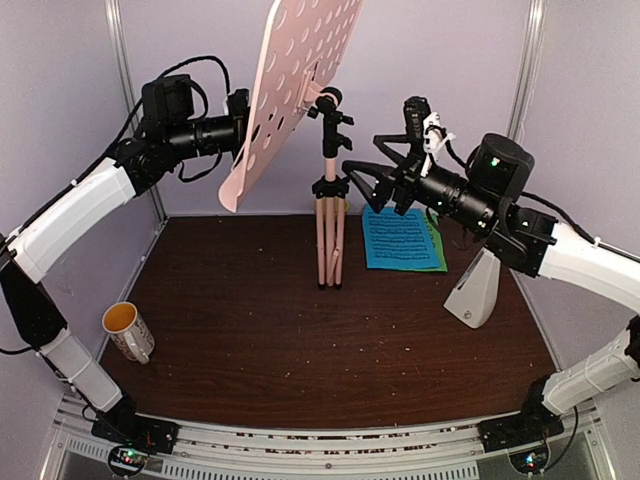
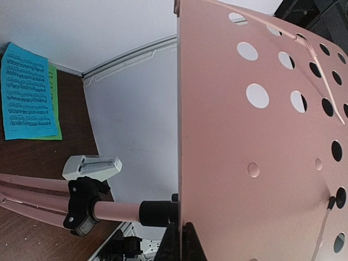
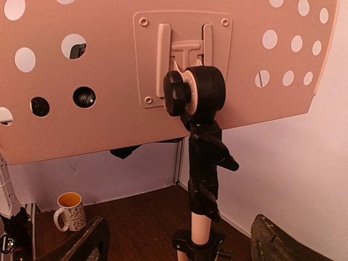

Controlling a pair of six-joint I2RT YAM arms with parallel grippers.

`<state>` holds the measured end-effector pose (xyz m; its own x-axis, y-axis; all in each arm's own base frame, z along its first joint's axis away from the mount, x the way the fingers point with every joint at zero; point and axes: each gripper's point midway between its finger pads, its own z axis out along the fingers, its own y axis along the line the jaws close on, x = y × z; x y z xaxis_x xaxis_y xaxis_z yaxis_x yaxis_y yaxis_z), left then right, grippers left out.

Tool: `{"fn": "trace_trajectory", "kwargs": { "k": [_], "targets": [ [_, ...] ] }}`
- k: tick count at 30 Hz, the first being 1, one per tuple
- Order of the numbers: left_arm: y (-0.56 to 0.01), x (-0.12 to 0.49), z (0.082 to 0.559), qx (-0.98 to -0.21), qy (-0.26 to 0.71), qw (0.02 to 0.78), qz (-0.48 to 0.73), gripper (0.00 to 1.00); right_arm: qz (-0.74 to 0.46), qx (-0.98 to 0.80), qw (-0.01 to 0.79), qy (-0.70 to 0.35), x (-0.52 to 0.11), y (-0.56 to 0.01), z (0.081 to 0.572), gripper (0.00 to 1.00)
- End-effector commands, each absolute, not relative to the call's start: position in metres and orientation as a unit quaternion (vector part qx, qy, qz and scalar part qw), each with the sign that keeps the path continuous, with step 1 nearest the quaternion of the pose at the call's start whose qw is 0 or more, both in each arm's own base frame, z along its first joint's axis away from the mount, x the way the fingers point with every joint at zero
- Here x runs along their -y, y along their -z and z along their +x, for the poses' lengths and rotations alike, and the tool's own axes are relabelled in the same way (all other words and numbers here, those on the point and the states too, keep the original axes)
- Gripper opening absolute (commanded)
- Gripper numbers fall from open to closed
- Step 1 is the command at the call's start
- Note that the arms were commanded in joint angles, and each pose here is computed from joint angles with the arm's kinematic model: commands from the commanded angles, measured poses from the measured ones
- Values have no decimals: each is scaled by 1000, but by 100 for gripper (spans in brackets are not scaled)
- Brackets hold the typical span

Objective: Set up the instrument practice props

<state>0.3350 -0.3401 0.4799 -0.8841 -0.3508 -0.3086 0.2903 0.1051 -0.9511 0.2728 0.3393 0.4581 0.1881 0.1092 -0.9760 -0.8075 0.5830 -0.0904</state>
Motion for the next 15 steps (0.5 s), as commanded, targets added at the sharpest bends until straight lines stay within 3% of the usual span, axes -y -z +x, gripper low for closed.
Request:
{"fn": "trace_trajectory", "kwargs": {
  "k": [1, 15],
  "targets": [
    [-639, 290, 250, -505, 770, 375, 108, 0, -309, -557, 715, -289, -342, -466, 285, 88],
    [-635, 296, 249, -495, 784, 360, 102, 0, -281, -563, 729, -269, -370, -479, 307, 68]
  ]
}}
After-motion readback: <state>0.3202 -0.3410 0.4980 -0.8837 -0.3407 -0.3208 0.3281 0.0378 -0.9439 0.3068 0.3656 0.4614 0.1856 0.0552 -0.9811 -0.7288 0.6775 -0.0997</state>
